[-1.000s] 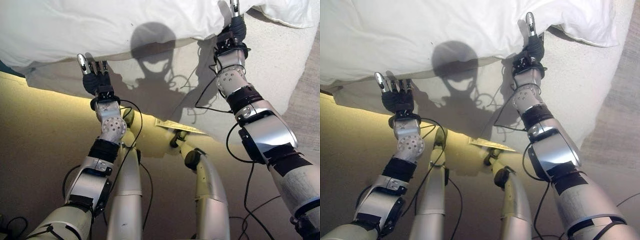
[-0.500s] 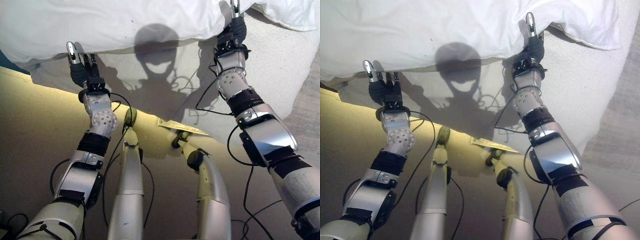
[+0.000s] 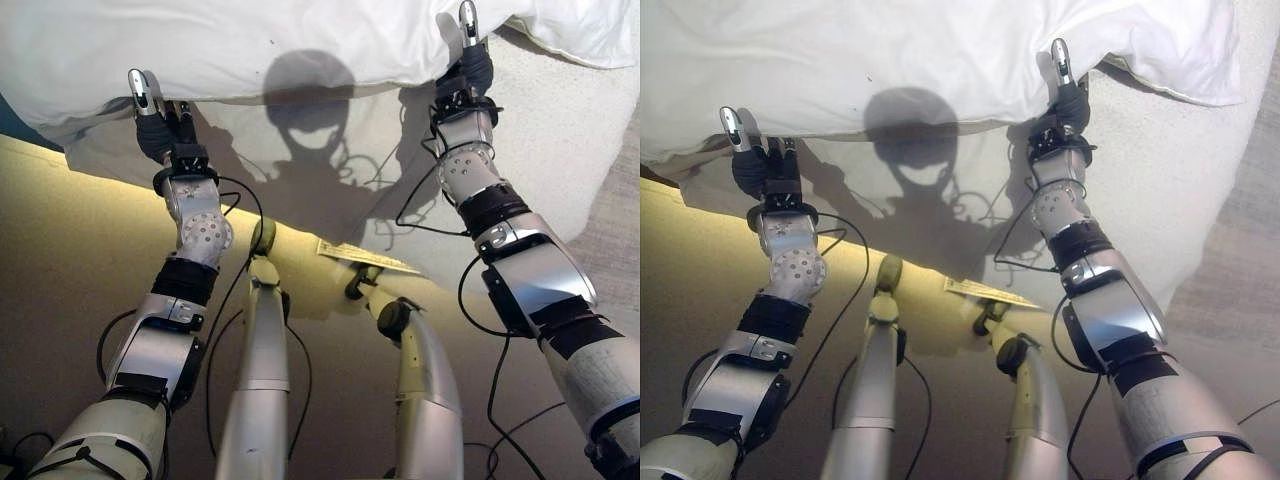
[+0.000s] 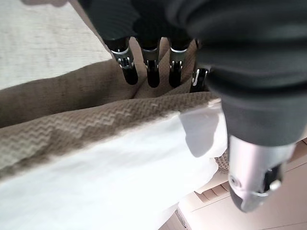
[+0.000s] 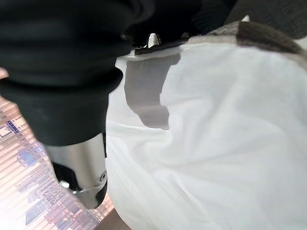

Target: Make the bed

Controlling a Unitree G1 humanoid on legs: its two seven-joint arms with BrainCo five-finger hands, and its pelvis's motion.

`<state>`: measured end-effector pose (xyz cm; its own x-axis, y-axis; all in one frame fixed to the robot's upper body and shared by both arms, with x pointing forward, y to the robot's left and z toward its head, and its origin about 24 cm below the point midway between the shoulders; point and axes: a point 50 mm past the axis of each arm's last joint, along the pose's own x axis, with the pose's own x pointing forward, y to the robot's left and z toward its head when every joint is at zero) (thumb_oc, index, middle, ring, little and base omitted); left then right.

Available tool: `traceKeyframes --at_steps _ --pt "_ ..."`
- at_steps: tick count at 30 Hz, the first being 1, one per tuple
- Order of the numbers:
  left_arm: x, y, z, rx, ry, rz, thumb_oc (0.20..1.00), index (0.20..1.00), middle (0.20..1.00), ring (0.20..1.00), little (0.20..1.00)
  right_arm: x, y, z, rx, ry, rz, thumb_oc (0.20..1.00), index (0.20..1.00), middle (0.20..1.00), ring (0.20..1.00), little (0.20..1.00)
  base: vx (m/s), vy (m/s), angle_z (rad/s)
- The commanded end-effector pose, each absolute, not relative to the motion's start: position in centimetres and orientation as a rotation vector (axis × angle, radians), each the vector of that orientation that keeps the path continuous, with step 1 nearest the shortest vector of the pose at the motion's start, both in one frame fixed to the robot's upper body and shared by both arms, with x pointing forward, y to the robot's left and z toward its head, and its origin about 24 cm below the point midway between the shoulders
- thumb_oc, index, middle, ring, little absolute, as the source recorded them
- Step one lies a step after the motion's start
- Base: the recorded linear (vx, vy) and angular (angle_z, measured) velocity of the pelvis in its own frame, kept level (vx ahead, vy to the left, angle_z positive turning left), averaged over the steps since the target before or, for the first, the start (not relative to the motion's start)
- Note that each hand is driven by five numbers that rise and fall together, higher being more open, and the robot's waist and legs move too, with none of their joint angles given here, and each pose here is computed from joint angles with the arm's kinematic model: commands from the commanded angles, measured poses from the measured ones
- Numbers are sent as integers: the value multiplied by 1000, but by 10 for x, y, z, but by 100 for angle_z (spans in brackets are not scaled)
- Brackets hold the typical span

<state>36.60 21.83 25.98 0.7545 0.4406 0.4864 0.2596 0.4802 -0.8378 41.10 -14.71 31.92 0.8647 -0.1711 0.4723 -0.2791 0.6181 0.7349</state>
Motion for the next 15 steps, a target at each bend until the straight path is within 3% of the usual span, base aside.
traceKeyframes --at_steps 1,15 --pt "353 228 295 -1002 -920 60 1000 1000 1000 1000 1000 402 -139 328 841 -614 177 1000 1000 1000 1000 1000 0 87 -5" --pt "352 246 311 -923 -949 103 1000 1000 1000 1000 1000 403 -146 333 834 -627 155 1000 1000 1000 1000 1000 14 68 -6"
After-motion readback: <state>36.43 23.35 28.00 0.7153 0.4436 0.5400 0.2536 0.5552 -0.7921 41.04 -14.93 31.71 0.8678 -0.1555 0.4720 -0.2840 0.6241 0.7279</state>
